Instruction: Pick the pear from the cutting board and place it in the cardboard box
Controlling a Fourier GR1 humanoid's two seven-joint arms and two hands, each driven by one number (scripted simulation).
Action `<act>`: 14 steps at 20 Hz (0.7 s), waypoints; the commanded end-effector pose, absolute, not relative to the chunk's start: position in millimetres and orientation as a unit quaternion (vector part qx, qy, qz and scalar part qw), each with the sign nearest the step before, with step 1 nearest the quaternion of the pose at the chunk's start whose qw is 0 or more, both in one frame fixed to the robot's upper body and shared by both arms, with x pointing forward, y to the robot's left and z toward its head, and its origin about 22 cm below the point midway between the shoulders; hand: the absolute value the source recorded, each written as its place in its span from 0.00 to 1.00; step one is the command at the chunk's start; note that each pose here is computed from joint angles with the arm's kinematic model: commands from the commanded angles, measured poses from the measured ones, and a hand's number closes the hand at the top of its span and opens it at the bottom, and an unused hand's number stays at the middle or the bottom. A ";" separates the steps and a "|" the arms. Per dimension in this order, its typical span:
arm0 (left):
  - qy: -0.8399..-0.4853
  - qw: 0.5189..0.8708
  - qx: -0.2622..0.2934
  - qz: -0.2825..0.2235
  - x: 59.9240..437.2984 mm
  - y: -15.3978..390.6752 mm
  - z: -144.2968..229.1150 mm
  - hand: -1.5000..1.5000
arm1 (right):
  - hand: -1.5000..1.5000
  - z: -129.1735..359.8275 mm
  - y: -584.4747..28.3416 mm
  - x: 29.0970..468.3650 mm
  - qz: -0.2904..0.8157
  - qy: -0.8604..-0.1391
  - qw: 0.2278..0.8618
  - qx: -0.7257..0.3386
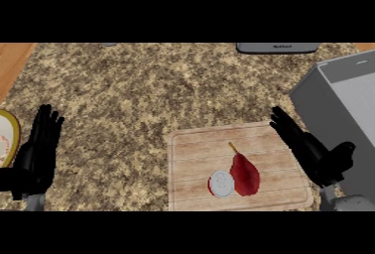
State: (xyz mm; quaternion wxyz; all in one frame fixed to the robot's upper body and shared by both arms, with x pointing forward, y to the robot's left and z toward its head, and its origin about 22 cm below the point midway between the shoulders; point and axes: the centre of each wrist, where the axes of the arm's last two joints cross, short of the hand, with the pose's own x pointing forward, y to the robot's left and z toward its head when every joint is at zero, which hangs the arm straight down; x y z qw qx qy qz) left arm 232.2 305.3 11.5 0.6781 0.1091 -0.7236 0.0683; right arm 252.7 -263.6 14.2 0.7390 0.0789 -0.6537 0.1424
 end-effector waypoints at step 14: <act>-0.662 0.748 0.036 0.028 249.9 313.8 44.5 0.50 | 0.00 83.1 -271.7 232.0 0.131 -0.880 0.456 -0.032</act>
